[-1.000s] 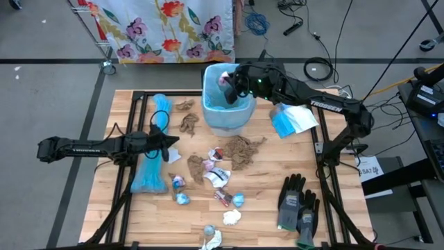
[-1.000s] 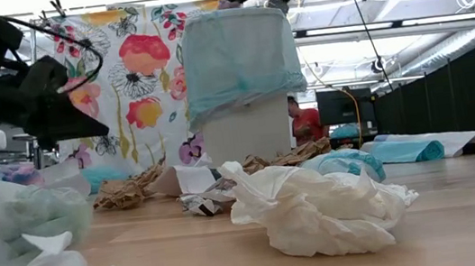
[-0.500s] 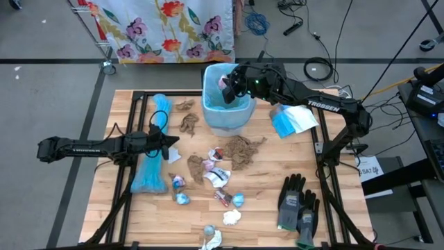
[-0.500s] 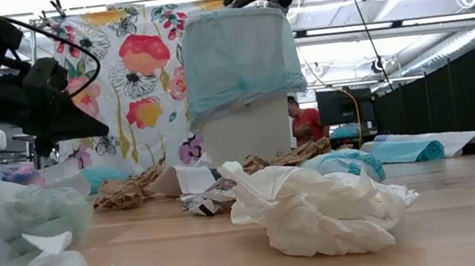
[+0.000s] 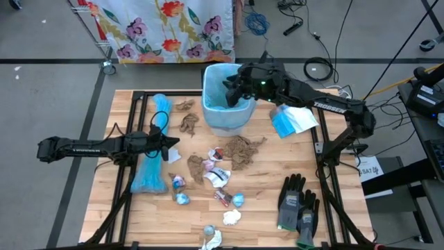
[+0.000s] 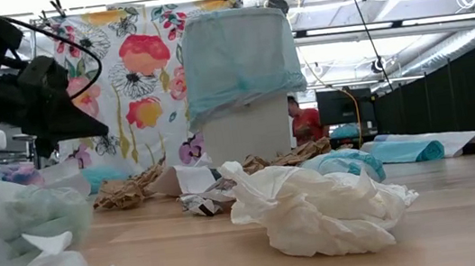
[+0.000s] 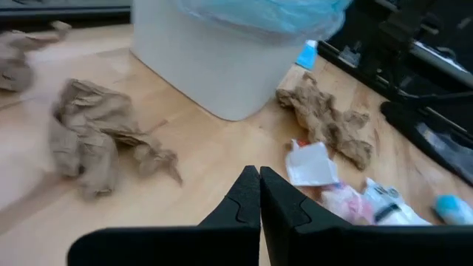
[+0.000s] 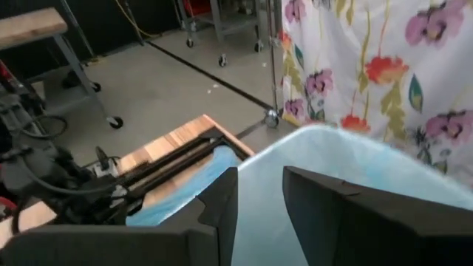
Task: Place trash/remove bag and relplace
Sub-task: Put the brown paper into the blue trash bag inside the white trash bin
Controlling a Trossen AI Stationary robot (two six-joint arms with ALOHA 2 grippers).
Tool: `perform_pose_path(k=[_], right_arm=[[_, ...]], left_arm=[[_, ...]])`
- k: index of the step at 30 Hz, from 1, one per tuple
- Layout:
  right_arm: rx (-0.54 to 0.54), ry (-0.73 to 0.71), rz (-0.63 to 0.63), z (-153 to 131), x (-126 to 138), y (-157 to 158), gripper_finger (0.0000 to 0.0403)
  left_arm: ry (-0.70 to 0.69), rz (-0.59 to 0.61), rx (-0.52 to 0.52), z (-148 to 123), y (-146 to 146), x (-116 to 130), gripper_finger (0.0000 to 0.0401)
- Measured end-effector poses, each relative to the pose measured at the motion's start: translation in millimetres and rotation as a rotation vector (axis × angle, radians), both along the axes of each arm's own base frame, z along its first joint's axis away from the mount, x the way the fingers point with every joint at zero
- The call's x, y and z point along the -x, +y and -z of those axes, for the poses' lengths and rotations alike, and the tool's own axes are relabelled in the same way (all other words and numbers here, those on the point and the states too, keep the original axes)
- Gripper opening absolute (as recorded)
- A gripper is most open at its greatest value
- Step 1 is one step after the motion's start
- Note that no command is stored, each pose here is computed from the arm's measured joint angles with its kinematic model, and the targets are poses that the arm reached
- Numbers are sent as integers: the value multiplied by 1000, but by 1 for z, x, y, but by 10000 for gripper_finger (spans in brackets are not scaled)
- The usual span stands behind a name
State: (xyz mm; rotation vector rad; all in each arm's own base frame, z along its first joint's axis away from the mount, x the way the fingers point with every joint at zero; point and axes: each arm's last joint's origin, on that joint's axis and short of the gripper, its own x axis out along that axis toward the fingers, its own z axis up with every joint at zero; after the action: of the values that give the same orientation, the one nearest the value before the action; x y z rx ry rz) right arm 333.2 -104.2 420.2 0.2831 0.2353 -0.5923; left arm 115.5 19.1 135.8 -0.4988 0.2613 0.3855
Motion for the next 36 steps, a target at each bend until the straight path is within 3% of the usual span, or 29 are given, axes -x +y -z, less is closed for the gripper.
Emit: perform_pose_path(k=[4, 7, 16, 22, 29, 32, 36], right_arm=[[43, -12, -21, -21, 24, 13, 100], [30, 3, -35, -32, 48, 24, 100], [-220, 268, -46, -23, 112, 66, 100], [-316, 487, -76, -2, 122, 95, 100], [-274, 635, -108, 34, 118, 119, 100], [-267, 696, -117, 52, 117, 126, 100], [-263, 762, -124, 75, 117, 134, 100]], left_arm=[[-27, 7, 40, -21, 0, -3, 2], [-27, 28, -18, -47, 0, -4, 2], [43, -21, -201, -142, 2, 1, 2], [120, -155, -332, -192, 12, -19, 2], [247, -253, -517, -236, 39, -44, 2], [223, -312, -630, -252, 49, -53, 2], [152, -402, -656, -260, 55, -66, 15]])
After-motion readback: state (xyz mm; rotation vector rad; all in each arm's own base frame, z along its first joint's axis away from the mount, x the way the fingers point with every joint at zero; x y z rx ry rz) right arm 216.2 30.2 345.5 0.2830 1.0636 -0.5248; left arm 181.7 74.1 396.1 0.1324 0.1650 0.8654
